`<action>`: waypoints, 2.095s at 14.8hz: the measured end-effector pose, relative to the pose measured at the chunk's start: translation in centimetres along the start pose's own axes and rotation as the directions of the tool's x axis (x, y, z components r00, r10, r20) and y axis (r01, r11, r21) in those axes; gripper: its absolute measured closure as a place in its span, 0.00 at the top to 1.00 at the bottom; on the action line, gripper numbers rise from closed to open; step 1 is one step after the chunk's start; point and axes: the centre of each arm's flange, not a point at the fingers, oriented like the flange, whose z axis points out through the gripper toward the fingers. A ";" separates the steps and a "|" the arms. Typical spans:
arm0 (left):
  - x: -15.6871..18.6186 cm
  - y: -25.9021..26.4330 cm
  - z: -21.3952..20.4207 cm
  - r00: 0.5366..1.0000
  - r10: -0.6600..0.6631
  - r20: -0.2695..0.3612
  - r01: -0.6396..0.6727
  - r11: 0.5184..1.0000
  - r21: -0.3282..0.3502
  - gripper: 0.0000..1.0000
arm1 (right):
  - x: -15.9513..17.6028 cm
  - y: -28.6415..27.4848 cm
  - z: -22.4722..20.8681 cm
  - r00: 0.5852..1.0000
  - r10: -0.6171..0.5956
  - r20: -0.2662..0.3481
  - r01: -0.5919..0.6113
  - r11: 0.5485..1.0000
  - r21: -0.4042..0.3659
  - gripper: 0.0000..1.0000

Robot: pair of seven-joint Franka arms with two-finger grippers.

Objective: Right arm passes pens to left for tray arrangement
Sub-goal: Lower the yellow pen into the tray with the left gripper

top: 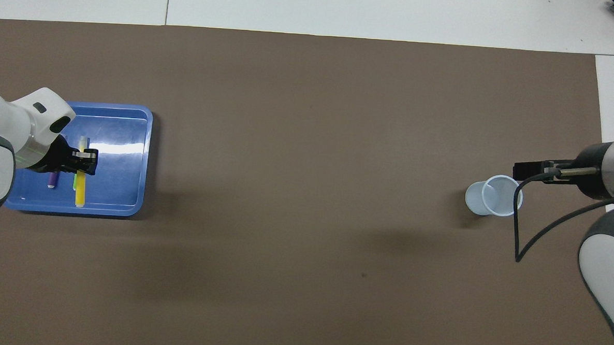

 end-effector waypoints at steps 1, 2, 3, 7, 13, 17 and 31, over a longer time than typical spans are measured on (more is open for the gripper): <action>0.2 -0.3 0.6 1.000 -0.003 0.000 0.003 1.000 -0.004 0.17 | 0.4 0.2 -0.3 1.000 0.003 0.004 -0.003 1.000 0.003 1.00; 0.4 -0.7 0.9 1.000 -0.012 -0.004 0.012 1.000 -0.007 0.17 | 0.7 0.7 -0.4 1.000 0.010 0.006 -0.010 1.000 0.006 1.00; 0.5 -1.1 1.1 1.000 -0.026 -0.012 0.025 1.000 -0.009 0.17 | 0.9 1.2 -0.3 1.000 0.018 0.007 -0.018 1.000 0.009 1.00; 1.4 -1.2 2.0 0.989 -0.138 -0.060 0.136 0.990 -0.028 0.17 | 1.2 2.6 -0.6 0.999 0.040 0.001 -0.040 0.999 0.015 1.00; 2.4 0.4 5.9 0.983 -0.166 -0.075 0.161 0.985 -0.067 0.17 | 1.6 2.5 -1.4 0.999 0.036 0.026 -0.036 0.999 0.016 1.00; 2.6 1.6 7.2 0.987 -0.151 -0.058 0.147 0.986 -0.074 0.17 | 1.7 3.3 -1.4 0.998 0.050 0.033 -0.051 0.999 0.016 1.00; 2.1 1.7 8.0 0.988 -0.149 -0.039 0.146 0.987 -0.072 0.58 | 1.9 3.4 -3.2 0.998 0.051 0.045 -0.052 0.999 0.015 1.00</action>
